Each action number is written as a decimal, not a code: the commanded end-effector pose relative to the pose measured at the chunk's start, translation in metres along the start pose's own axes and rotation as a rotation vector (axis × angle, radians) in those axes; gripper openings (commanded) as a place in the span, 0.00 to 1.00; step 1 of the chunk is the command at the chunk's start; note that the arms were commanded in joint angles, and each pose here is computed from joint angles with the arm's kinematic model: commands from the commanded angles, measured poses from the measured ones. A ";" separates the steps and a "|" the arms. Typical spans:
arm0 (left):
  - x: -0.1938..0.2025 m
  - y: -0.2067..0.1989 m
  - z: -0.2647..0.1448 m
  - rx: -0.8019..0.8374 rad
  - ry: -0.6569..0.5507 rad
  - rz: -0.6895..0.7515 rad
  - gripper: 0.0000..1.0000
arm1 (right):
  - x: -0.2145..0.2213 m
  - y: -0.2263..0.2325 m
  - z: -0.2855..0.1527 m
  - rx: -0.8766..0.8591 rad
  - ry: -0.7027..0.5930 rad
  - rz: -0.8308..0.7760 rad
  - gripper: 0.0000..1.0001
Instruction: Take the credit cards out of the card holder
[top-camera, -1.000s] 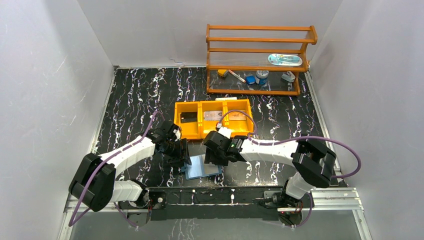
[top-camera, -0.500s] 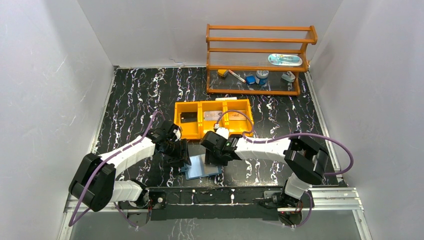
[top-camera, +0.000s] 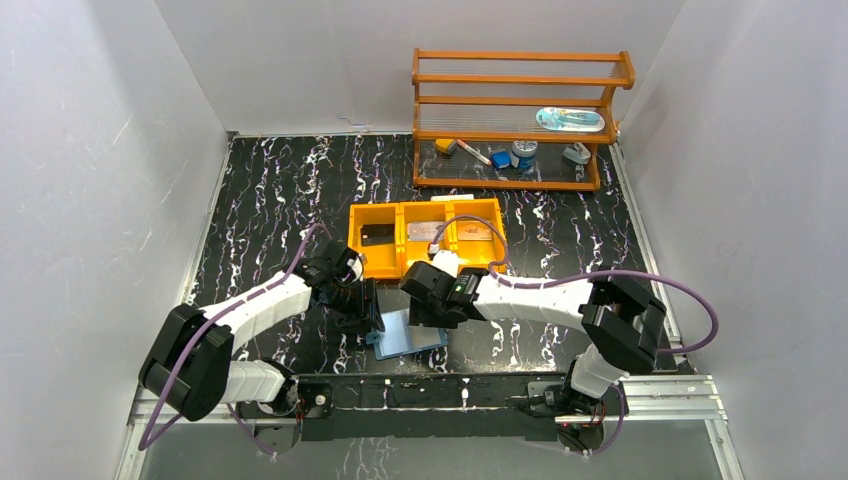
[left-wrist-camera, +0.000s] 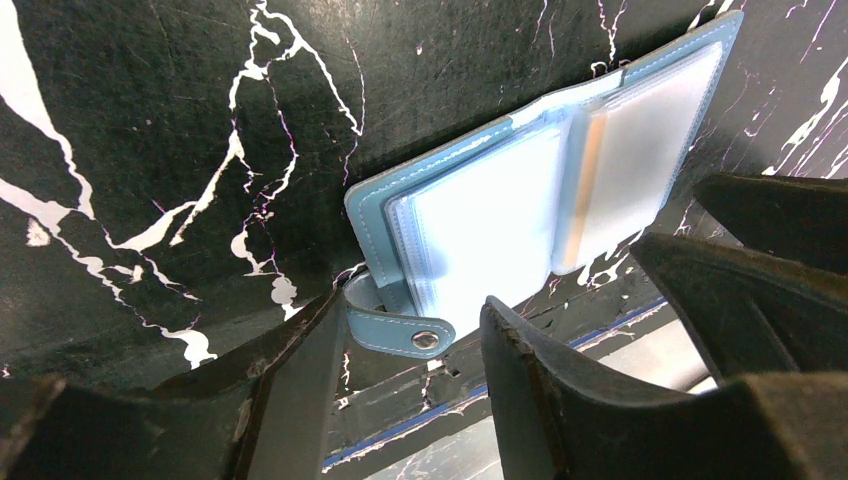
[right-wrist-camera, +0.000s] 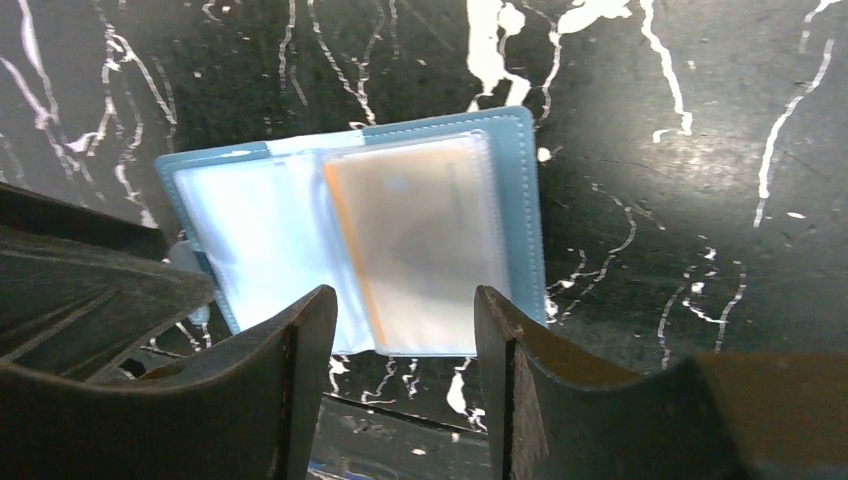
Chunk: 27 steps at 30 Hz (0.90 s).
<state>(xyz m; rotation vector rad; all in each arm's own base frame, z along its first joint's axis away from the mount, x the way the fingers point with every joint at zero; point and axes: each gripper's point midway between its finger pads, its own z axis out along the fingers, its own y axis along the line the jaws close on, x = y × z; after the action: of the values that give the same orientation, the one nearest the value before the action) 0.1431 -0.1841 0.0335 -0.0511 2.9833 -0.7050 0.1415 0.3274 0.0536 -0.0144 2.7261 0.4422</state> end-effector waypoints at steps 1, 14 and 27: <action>0.004 -0.003 -0.002 0.016 0.018 0.011 0.50 | -0.009 -0.006 -0.006 0.042 -0.035 0.013 0.62; 0.005 -0.006 -0.002 0.031 0.024 0.016 0.50 | 0.010 0.003 0.014 0.010 0.050 -0.019 0.56; 0.005 -0.005 -0.003 0.027 0.020 0.019 0.50 | -0.008 0.002 -0.003 0.062 -0.002 -0.039 0.63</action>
<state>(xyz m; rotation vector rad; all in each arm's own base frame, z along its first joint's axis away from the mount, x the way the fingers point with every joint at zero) 0.1422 -0.1847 0.0340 -0.0349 2.9836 -0.7147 0.1376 0.3261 0.0452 -0.0479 2.7758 0.3785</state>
